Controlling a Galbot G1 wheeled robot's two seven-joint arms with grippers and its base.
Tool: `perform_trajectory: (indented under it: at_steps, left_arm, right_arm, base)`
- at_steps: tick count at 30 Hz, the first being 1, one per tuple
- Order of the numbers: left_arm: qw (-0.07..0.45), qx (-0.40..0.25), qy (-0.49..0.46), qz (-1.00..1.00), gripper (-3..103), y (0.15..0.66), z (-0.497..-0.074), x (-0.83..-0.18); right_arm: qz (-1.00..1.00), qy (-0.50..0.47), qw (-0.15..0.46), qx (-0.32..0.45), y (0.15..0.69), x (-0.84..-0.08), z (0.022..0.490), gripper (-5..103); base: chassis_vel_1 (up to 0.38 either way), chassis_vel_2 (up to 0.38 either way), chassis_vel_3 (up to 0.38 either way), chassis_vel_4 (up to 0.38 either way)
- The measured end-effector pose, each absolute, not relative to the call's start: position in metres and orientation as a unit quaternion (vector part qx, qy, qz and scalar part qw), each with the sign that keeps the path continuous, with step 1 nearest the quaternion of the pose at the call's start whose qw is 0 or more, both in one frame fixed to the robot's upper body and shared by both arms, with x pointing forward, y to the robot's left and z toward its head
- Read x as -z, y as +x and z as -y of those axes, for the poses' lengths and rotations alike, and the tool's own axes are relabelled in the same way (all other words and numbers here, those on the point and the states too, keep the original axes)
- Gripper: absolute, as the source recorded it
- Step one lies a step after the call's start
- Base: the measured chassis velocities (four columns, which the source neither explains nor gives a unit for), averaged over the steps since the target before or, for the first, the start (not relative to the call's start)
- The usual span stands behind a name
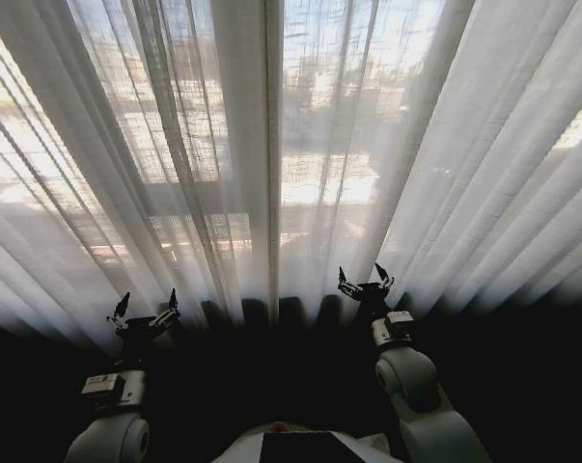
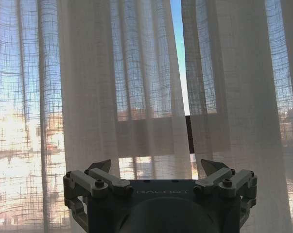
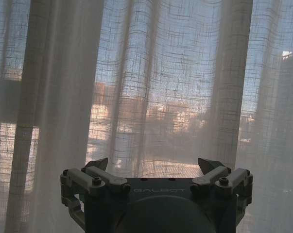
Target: Open the curtains by pulling them apart, changing their state from closed to fully open.
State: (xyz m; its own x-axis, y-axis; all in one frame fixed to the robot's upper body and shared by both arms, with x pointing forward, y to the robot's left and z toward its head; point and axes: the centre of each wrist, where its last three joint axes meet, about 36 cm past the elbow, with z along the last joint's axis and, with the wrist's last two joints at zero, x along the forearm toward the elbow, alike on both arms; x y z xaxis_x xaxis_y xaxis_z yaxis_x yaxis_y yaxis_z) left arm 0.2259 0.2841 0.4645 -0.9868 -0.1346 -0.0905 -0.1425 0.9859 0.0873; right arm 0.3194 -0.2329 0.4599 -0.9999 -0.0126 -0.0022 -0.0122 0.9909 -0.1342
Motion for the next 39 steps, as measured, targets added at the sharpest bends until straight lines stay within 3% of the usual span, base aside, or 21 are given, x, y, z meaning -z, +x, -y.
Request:
perform_trajectory:
  at_steps: [24, 39]
  left_arm:
    - [0.045, -0.047, -0.073, -0.995, 100, 0.225, -0.285, -0.461]
    - [0.047, -0.047, -0.073, -0.995, 100, 0.224, -0.285, -0.461]
  right_arm:
    - [-0.998, -0.007, -0.001, 0.061, 0.319, -0.455, 0.231, 100]
    - [-0.998, -0.032, 0.0, 0.061, 0.319, -0.447, 0.23, 100]
  base:
    - [0.28, 0.273, -0.286, -0.278]
    - [0.019, 0.013, -0.01, -0.022]
